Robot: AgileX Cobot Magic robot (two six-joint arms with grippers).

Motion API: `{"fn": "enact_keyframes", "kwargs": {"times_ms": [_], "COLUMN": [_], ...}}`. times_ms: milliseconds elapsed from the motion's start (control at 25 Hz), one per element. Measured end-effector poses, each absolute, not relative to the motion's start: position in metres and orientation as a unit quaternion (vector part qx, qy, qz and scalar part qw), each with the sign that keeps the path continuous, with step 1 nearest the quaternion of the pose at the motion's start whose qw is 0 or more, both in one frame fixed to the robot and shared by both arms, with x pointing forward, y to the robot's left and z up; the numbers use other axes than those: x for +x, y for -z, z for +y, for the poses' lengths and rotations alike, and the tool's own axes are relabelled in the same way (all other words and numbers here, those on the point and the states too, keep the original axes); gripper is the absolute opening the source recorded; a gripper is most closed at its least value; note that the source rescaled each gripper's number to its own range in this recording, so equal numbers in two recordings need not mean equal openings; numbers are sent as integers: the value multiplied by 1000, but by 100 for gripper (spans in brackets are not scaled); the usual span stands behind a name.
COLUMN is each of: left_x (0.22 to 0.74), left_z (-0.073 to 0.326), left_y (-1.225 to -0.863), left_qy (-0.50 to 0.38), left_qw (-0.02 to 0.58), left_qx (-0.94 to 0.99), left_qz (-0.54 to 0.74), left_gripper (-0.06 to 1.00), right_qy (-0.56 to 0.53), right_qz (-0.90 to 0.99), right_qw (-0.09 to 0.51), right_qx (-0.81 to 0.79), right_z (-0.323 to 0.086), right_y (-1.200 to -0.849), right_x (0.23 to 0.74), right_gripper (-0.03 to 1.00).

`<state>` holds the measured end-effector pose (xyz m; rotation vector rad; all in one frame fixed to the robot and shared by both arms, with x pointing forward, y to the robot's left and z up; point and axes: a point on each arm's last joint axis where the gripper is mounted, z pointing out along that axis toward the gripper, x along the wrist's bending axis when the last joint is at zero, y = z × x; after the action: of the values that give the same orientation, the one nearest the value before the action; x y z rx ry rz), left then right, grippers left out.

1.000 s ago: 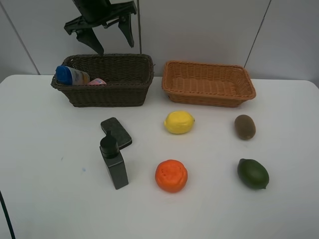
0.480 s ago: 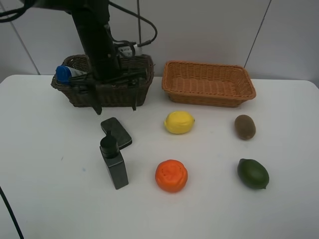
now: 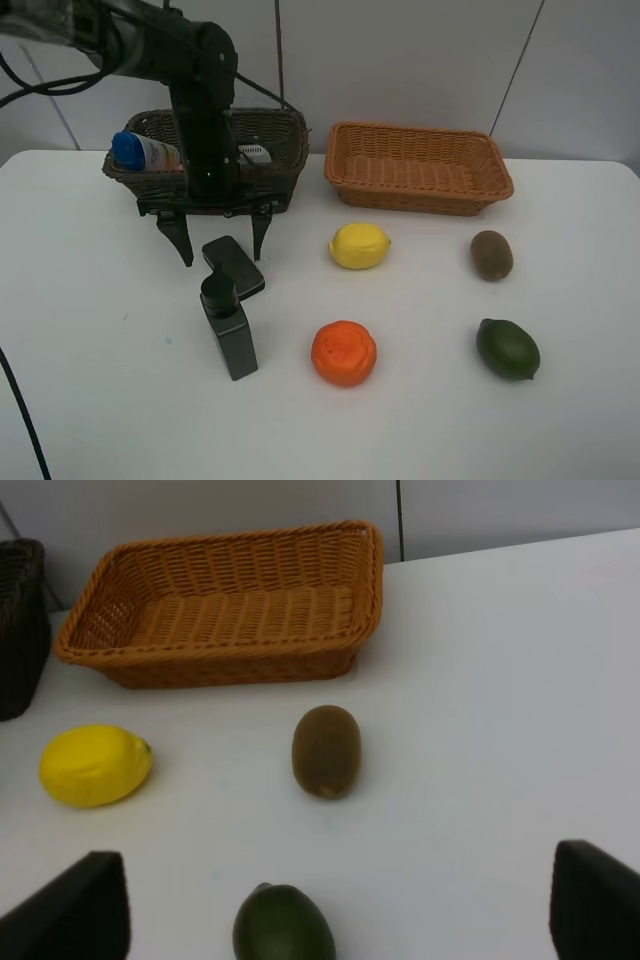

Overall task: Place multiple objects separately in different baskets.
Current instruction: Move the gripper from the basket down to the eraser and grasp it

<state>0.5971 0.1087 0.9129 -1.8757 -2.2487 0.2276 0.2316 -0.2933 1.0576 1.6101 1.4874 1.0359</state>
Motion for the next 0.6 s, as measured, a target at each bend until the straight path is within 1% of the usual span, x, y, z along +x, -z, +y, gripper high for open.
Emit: {"fn": "enact_keyframes", "kwargs": {"times_ms": [360,600], "left_x": [604,611], "left_z": [109,106], "left_y": [-885,-879], "left_qy": [-60,-45], "left_qw": [104,71], "left_qx": [-628,-629], "left_qz": [-769,-773], "left_gripper": [98,98], "right_qy": [-400,-400], "right_qz": [574,574], "right_qw": [351,351], "right_qx": [622,622], "right_z": [-293,-293], "right_y": [-1058,-1058], "right_x": [232,232], "right_gripper": [100,100]}}
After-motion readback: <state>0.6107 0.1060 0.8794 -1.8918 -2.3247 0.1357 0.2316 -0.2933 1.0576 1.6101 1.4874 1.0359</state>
